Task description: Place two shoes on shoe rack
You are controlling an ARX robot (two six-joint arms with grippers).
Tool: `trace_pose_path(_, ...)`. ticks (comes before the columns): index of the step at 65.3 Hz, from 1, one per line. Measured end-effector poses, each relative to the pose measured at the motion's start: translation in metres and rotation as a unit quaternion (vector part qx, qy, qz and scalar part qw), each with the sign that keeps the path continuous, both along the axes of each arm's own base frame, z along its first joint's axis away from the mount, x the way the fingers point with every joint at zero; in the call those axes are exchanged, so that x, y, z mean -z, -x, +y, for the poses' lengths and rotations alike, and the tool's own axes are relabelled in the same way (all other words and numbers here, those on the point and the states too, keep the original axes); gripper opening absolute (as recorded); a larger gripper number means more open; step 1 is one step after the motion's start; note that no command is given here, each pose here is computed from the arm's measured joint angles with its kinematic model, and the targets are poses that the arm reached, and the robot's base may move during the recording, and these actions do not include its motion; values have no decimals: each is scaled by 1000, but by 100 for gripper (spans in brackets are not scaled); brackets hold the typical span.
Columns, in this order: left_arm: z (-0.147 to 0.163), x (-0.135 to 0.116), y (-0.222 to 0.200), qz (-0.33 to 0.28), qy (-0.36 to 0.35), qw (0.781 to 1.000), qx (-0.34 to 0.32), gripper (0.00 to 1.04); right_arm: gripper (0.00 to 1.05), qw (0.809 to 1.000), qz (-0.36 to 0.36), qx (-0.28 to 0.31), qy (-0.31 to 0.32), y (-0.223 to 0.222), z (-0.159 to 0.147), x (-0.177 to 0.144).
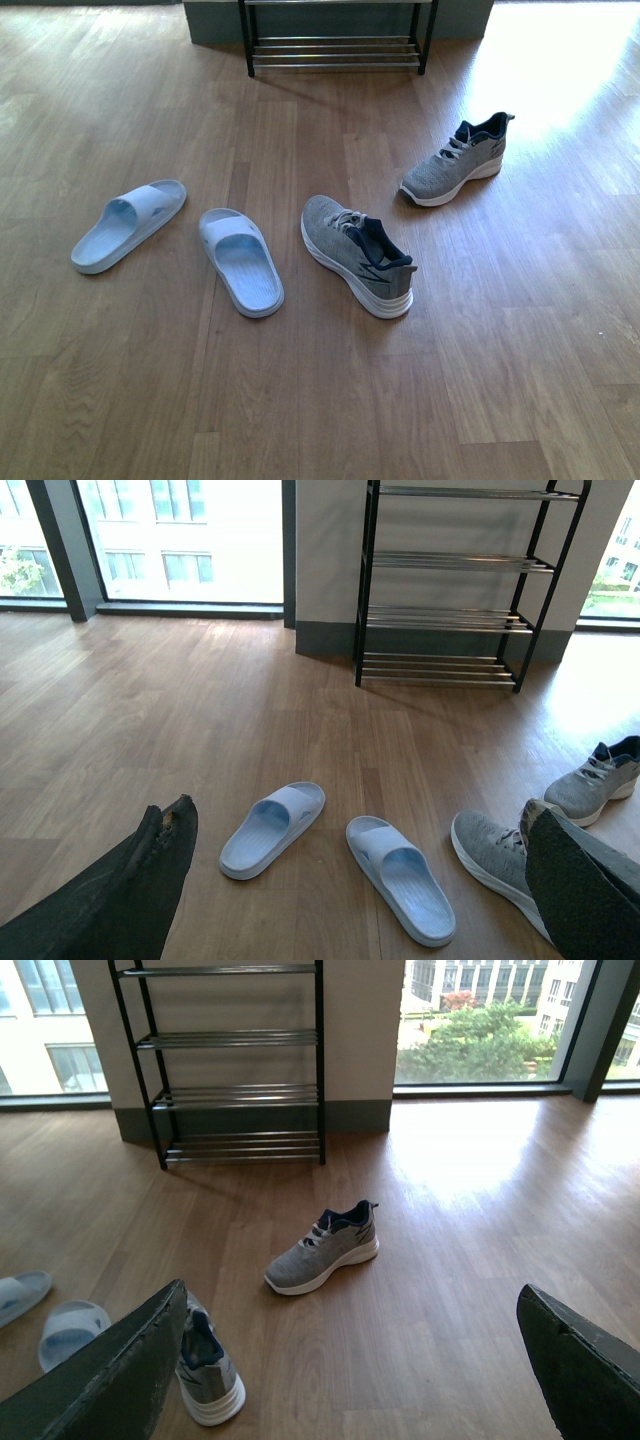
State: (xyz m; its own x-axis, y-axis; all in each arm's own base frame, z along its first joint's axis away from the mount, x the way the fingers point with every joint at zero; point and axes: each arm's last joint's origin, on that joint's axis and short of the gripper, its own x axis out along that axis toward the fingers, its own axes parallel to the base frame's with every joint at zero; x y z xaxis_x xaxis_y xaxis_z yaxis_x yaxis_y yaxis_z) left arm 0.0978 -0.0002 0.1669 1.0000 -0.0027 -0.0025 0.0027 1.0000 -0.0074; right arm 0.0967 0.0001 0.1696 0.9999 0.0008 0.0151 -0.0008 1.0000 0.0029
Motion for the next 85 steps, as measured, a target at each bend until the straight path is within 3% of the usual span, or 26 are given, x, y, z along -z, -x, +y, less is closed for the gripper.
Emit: trace_pose_path(85,0,0,0,0,0,1000,0,95,96,1000,0,0,0,0,0,0)
